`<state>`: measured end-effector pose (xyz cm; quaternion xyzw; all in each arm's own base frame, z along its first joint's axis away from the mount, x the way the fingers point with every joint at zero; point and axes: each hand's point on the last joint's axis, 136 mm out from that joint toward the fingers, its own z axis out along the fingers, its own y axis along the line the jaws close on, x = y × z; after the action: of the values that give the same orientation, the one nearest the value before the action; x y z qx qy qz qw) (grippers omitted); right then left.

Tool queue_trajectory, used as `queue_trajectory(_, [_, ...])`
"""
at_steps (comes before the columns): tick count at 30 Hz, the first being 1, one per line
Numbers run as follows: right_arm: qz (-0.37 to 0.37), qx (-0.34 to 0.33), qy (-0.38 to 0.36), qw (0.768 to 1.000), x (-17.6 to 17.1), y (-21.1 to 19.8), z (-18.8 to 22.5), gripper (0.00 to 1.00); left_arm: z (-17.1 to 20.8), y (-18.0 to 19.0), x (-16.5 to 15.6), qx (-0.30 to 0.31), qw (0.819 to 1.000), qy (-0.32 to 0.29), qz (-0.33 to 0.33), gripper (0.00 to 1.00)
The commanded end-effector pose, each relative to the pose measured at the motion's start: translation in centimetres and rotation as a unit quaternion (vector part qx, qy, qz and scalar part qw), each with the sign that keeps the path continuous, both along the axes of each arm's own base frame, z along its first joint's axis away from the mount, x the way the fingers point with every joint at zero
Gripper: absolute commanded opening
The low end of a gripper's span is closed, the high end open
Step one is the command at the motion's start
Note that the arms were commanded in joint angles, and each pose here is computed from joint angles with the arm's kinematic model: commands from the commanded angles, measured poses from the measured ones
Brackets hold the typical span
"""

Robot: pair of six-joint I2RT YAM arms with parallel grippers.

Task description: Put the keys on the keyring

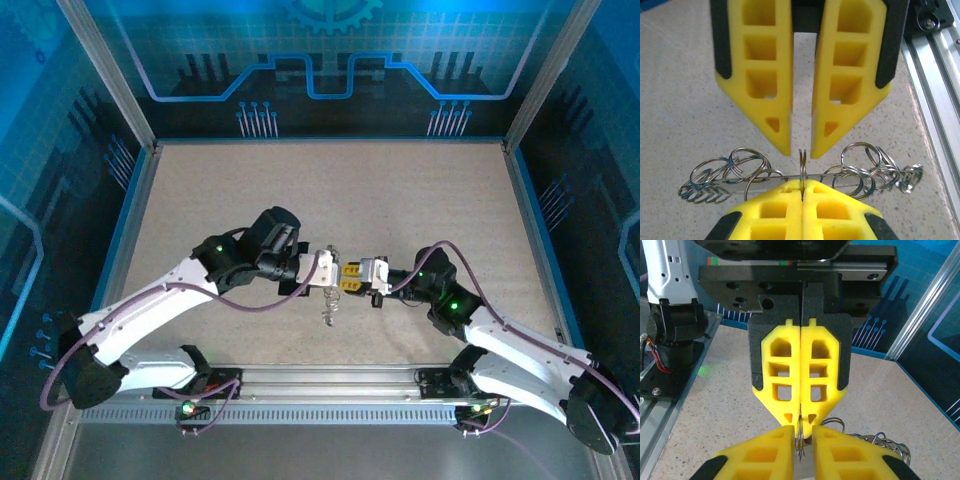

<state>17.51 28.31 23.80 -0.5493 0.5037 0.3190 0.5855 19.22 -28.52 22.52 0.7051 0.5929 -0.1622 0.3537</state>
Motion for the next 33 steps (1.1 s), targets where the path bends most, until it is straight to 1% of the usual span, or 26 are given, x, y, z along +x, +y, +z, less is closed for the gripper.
queue_trajectory(1, [0.000,-0.003,-0.007,1.000,0.3,0.3,0.4,0.17,0.1,0.7,-0.6,0.035,0.999,0.008,-0.012,0.00])
queue_trajectory(2, [0.000,-0.002,-0.007,1.000,0.3,0.3,0.3,0.18,0.1,0.6,-0.7,0.033,0.999,0.009,-0.014,0.00])
queue_trajectory(4, [-0.009,0.006,-0.004,1.000,0.6,0.3,0.3,0.26,0.2,0.5,-1.0,0.029,0.999,0.011,-0.023,0.00])
queue_trajectory(6, [-0.007,0.014,0.000,1.000,0.6,0.2,0.4,0.27,0.5,0.4,-1.1,0.022,0.999,0.013,-0.026,0.00])
queue_trajectory(13, [0.021,0.015,0.013,1.000,-0.3,0.4,-0.1,0.24,1.2,0.0,-1.0,0.007,1.000,0.015,-0.020,0.00])
queue_trajectory(18, [0.022,0.014,0.016,1.000,-0.4,0.3,-0.4,0.25,1.2,-0.1,-0.3,0.009,1.000,0.005,-0.006,0.00])
queue_trajectory(27, [0.028,0.005,0.027,0.999,-0.5,0.5,-1.1,0.26,1.7,-0.7,-0.3,-0.008,1.000,0.008,-0.013,0.00])
queue_trajectory(33, [0.028,-0.001,0.036,0.999,-0.3,0.6,-1.6,0.23,2.2,-0.9,-0.3,-0.014,1.000,0.006,-0.015,0.00])
